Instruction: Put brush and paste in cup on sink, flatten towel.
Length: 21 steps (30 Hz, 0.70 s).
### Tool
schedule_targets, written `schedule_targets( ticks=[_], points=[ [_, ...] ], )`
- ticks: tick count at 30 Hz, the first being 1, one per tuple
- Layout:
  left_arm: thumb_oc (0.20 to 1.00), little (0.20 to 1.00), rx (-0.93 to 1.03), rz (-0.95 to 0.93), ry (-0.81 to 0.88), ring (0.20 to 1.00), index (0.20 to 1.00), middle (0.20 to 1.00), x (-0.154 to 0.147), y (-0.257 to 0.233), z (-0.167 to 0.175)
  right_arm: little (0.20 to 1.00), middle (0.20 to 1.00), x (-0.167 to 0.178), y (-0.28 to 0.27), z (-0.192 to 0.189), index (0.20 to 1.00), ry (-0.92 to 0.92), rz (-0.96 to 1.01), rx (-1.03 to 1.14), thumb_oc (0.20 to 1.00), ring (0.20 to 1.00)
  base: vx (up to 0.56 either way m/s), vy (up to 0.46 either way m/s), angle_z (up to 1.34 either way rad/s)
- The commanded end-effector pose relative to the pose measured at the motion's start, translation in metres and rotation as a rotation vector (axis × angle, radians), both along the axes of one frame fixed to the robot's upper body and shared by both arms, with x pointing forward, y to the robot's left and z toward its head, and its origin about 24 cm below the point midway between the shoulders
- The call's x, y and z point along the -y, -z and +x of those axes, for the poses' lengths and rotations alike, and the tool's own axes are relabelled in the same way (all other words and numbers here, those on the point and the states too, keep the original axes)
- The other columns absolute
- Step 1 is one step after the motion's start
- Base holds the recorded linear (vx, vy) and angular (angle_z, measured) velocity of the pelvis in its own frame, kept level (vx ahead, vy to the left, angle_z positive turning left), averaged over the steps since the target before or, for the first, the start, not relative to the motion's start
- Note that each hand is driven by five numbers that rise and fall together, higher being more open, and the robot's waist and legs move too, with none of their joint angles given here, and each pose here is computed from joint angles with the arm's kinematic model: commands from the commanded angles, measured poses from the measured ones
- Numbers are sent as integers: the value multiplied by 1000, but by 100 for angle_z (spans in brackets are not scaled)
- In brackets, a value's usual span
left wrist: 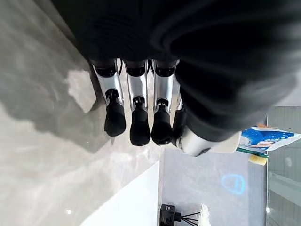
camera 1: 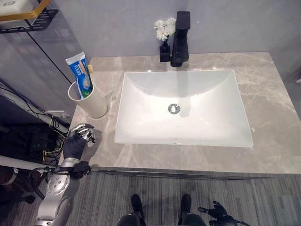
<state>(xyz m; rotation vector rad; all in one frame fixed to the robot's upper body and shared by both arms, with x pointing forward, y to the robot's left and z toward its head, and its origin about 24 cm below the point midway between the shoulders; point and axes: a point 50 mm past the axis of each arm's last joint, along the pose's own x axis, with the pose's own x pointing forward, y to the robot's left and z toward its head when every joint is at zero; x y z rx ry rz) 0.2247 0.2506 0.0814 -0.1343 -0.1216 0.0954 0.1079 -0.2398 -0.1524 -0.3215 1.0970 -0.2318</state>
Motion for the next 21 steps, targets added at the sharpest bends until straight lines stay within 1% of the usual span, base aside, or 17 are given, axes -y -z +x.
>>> schedule_targets(
  ticks=[1, 4, 9, 15, 21],
  points=[
    [200, 200, 28, 63, -108, 200, 200, 200, -21, -6, 3, 1000, 1000, -11, 1, 7, 1000, 8, 28, 18, 1000, 1000, 0, 0, 0],
    [200, 200, 32, 84, -140, 200, 200, 200, -23, -7, 16, 1000, 1000, -12, 4, -2, 1000, -7, 17, -24, 1000, 1000, 11, -2, 0],
    [200, 200, 52, 81, -170, 200, 200, 200, -21, -11, 28, 1000, 1000, -12, 5, -4, 1000, -21, 10, -32, 1000, 1000, 9, -1, -4],
    [200, 200, 120, 72, -212, 200, 200, 200, -17, -29, 51, 1000, 1000, -16, 4, 0, 1000, -45, 11, -18, 1000, 1000, 15, -4, -9],
    [200, 200, 152, 67, -276, 200, 200, 200, -25, -41, 62, 1000, 1000, -18, 4, -1, 1000, -63, 12, -22, 1000, 1000, 19, -5, -11]
  ],
)
